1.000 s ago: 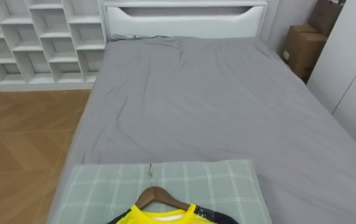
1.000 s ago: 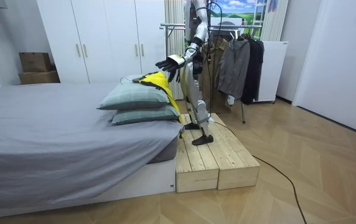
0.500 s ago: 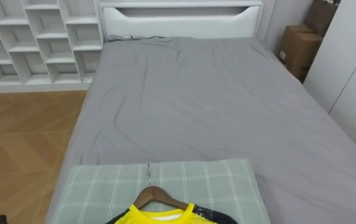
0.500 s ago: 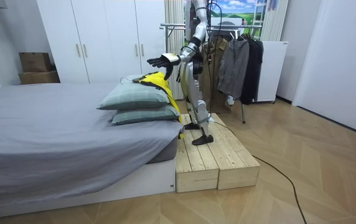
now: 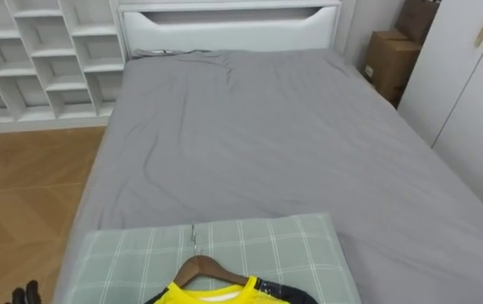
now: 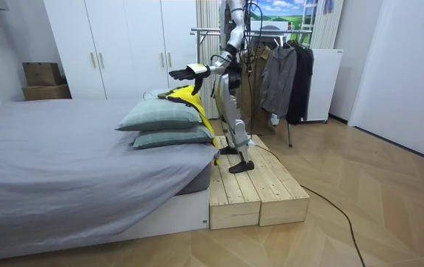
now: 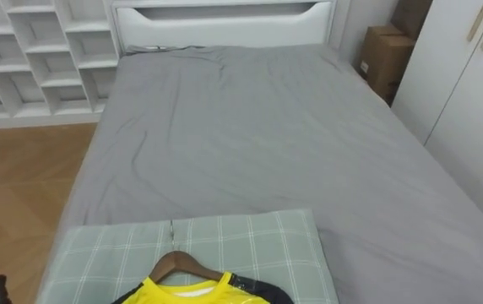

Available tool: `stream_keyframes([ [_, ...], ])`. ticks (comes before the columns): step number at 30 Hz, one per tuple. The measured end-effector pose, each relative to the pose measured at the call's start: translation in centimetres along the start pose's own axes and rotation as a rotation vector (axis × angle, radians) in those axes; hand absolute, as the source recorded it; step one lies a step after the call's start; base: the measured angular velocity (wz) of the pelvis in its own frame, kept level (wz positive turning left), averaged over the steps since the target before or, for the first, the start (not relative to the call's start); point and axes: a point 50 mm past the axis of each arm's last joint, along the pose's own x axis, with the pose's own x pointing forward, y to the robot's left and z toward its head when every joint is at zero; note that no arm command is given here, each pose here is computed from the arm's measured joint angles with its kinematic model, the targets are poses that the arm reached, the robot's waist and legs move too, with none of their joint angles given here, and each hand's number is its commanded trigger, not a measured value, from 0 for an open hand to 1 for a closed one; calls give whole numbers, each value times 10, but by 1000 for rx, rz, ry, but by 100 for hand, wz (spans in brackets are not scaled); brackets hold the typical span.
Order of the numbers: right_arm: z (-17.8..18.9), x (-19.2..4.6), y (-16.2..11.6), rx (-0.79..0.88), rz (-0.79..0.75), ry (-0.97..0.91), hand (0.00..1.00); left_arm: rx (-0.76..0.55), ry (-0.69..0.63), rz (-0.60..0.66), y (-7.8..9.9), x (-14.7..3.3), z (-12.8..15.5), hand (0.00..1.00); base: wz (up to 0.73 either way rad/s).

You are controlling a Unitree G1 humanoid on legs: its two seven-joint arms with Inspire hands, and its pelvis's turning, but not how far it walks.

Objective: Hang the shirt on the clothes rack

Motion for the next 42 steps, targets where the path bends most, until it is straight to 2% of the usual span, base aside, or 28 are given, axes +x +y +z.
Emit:
stream_keyframes([
  [19,7,0,0,-50,35,-21,0,27,-54,-73,-8,-4,8,0,-4],
  [34,11,1,2,-69,46,-24,0,68,-162,-115,-11,3,26,0,-2],
  [42,8,1,1,-59,40,-14,0,101,-168,-156,-12,8,27,0,0],
])
